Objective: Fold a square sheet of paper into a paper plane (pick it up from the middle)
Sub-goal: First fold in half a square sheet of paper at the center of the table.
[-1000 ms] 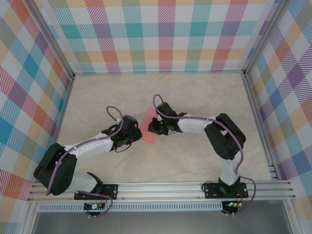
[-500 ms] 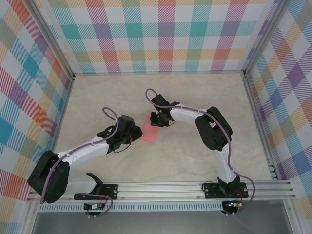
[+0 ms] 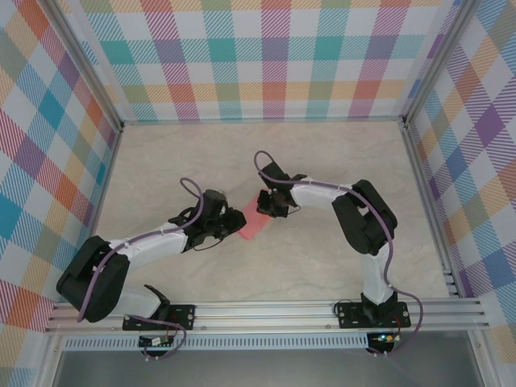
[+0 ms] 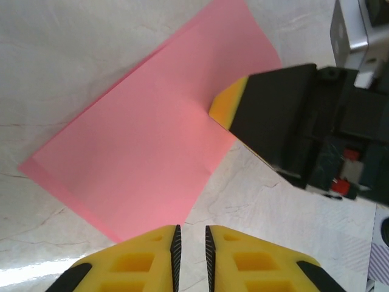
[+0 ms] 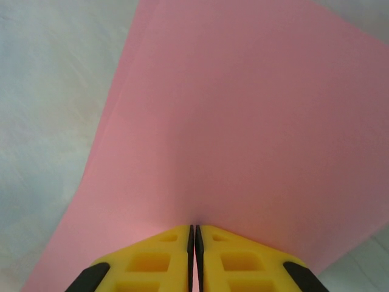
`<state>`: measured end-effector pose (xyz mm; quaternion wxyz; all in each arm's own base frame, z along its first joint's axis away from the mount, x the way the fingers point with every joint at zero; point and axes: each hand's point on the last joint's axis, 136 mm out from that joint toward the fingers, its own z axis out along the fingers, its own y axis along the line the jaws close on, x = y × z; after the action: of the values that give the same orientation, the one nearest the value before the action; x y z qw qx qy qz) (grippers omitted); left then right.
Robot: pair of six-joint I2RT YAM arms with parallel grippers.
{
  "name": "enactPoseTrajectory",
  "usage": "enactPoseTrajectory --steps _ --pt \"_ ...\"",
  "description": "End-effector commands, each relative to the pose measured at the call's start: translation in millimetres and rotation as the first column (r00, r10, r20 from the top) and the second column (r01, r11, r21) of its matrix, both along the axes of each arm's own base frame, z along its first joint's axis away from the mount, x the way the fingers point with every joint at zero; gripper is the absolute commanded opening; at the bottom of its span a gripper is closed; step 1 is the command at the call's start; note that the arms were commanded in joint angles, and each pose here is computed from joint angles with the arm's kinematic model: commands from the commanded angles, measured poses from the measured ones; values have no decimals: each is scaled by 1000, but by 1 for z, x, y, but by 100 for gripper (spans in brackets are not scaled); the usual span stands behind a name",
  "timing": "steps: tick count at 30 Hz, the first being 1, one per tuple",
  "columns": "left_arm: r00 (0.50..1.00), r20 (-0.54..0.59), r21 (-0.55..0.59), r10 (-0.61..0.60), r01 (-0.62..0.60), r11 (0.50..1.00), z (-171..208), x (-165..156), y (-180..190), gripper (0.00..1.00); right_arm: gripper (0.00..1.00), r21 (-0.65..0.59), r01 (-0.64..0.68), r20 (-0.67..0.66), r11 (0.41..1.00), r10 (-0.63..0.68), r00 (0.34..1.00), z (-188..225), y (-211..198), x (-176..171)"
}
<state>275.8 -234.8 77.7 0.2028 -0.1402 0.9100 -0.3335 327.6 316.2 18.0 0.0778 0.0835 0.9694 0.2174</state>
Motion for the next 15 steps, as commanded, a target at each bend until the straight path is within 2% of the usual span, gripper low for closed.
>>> enactPoseTrajectory --steps 1,4,8,15 --pt "999 -20 -46 -51 50 998 -2 -8 -18 19 13 69 65 -111 996 -57 992 3 -4 -28" --pt "996 -35 -42 -77 76 996 -8 -13 -26 17 14 134 43 -62 990 -35 997 16 -2 -31" --pt "993 -53 -45 -106 104 994 -17 -17 -38 13 14 202 -63 69 977 50 996 34 -1 -33" --pt "990 -67 -41 -127 125 991 -28 -14 -52 7 9 286 -154 96 946 132 987 27 -2 -49"
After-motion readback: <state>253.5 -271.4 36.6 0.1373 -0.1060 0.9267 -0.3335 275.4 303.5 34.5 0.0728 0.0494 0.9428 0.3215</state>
